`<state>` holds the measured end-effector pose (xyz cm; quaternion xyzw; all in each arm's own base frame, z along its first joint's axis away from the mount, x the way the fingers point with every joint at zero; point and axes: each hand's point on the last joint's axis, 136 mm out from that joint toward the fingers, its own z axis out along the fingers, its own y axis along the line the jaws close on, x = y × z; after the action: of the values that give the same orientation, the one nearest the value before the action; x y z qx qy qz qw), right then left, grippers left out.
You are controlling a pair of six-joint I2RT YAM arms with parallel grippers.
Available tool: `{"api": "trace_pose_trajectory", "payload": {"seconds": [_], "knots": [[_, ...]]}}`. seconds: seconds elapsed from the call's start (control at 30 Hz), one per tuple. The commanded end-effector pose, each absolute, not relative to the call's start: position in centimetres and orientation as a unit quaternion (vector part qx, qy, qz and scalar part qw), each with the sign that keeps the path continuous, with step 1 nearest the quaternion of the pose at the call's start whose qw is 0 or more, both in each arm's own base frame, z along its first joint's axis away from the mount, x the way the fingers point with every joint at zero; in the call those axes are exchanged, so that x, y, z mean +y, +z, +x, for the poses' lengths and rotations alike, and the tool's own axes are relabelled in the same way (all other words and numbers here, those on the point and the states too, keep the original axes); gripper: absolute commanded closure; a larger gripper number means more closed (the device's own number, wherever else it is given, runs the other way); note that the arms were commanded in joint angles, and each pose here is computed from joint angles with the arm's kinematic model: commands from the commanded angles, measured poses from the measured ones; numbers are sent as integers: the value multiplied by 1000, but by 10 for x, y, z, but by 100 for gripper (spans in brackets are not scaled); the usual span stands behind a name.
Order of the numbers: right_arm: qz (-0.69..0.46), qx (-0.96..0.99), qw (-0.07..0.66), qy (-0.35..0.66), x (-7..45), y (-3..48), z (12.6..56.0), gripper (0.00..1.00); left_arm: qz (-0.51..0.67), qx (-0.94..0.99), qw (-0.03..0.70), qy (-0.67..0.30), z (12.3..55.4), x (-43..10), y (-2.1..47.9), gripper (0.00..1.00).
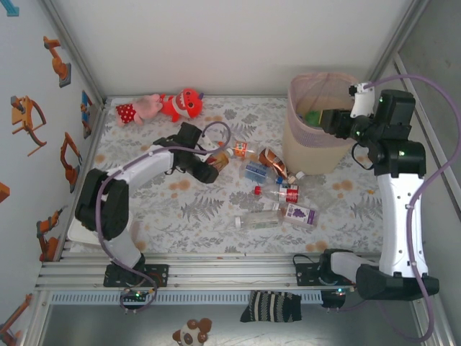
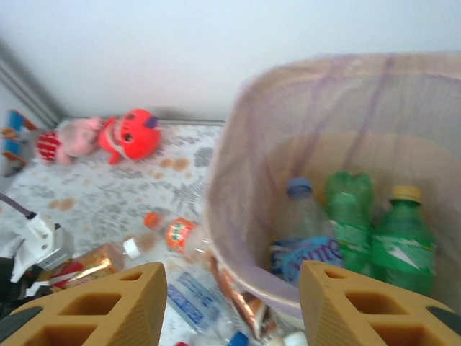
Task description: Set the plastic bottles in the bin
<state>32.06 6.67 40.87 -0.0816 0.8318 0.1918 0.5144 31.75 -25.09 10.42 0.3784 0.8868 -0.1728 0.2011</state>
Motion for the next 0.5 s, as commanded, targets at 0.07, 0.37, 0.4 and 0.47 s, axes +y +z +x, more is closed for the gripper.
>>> {"api": "trace_pose_trajectory", "payload": {"seconds": [0.07,0.37,0.4,0.47], "knots": [[-122,764,555,304,110,447,307,49,376,830,290,-293,305,-282,171,43],[-204,703,545,409,185,468,284,48,412,696,422,-409,272,-303,276,44],[-211,697,542,419,193,470,281,48,417,682,431,-418,267,-306,286,45],[-224,687,536,438,206,473,277,48,426,658,446,-433,258,-308,302,44]]}}
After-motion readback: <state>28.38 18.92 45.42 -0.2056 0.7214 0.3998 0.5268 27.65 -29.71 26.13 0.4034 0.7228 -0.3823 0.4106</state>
